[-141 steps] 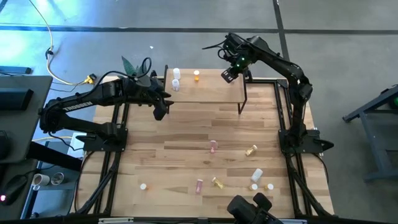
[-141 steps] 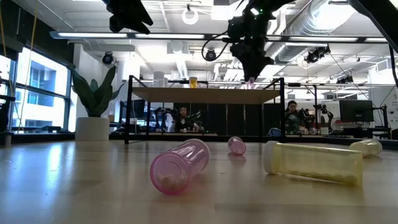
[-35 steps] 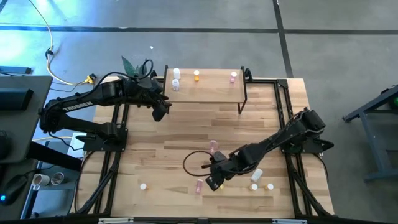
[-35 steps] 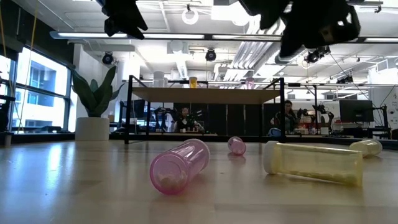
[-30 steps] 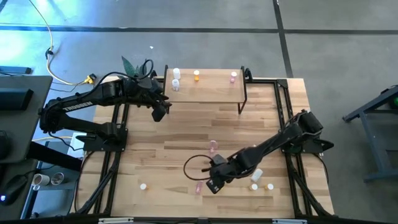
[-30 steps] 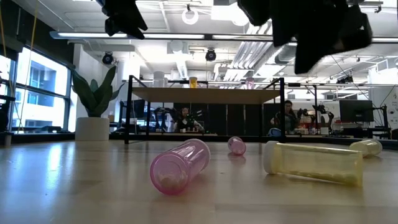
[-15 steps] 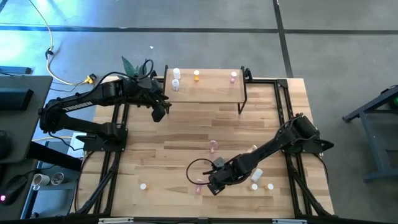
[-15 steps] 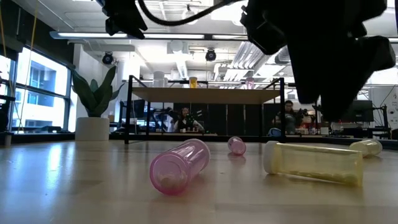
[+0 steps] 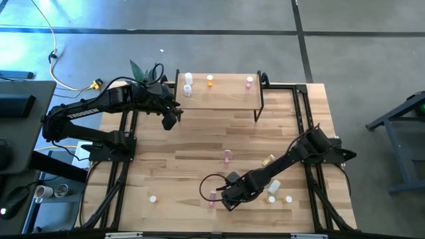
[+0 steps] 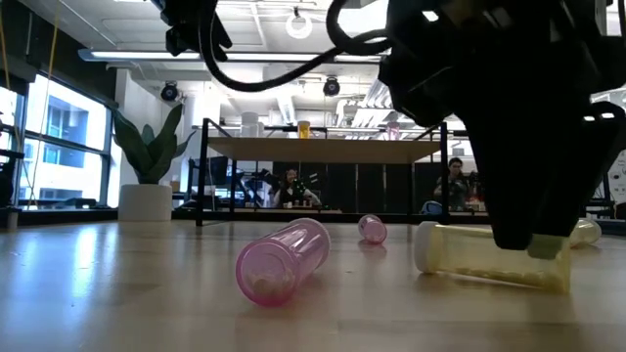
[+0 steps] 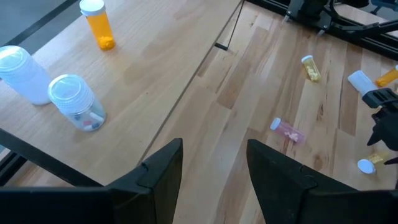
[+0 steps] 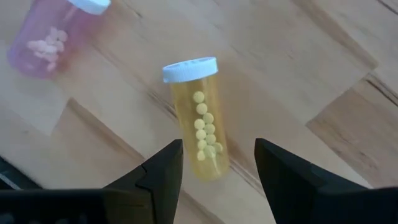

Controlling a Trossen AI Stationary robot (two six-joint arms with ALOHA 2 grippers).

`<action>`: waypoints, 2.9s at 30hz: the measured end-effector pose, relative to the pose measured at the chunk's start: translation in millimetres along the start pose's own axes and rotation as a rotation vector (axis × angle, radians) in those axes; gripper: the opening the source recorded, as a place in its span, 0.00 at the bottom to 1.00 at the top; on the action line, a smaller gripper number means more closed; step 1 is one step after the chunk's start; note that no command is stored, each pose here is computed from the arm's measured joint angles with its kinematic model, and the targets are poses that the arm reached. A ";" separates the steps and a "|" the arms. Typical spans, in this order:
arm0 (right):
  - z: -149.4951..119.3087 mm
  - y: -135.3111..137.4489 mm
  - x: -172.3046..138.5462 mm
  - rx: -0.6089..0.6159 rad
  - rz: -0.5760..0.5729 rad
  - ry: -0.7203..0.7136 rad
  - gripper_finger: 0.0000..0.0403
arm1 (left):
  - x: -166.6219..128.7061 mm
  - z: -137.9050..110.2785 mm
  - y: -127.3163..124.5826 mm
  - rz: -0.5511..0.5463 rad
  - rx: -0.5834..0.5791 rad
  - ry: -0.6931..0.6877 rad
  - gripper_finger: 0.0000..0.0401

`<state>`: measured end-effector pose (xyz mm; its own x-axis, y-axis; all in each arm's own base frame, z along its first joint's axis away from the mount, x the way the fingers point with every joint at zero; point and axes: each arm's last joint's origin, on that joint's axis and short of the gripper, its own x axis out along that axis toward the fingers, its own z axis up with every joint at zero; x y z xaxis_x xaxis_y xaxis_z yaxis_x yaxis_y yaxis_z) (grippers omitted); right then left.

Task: Pick and place medicine bottles onto shelf by color
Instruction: Put the bottom left yellow pill bottle on the shelf

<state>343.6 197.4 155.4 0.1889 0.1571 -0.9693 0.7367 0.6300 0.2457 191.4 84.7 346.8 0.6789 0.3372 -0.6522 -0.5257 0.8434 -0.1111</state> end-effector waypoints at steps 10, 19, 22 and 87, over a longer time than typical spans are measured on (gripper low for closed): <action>0.2 -1.2 10.3 0.002 -0.026 0.006 0.47 | 0.0 0.2 0.0 0.000 0.000 -0.002 0.42; 0.4 -1.8 10.2 0.004 -0.029 0.022 0.33 | 0.0 0.2 0.0 0.000 -0.001 -0.003 0.42; 0.1 -0.8 10.0 -0.007 -0.019 0.025 0.24 | 0.1 0.2 0.0 0.000 -0.002 -0.002 0.42; 181.7 -99.1 -267.6 -0.571 0.405 -1.151 0.21 | 27.0 54.9 -17.0 -0.257 0.087 -0.458 0.42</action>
<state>338.0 -45.3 391.1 0.9684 -0.1390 -0.2069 0.1816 0.9621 0.2033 246.7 102.4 372.2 0.9447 0.2473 -0.2154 -0.2820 0.9479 -0.1485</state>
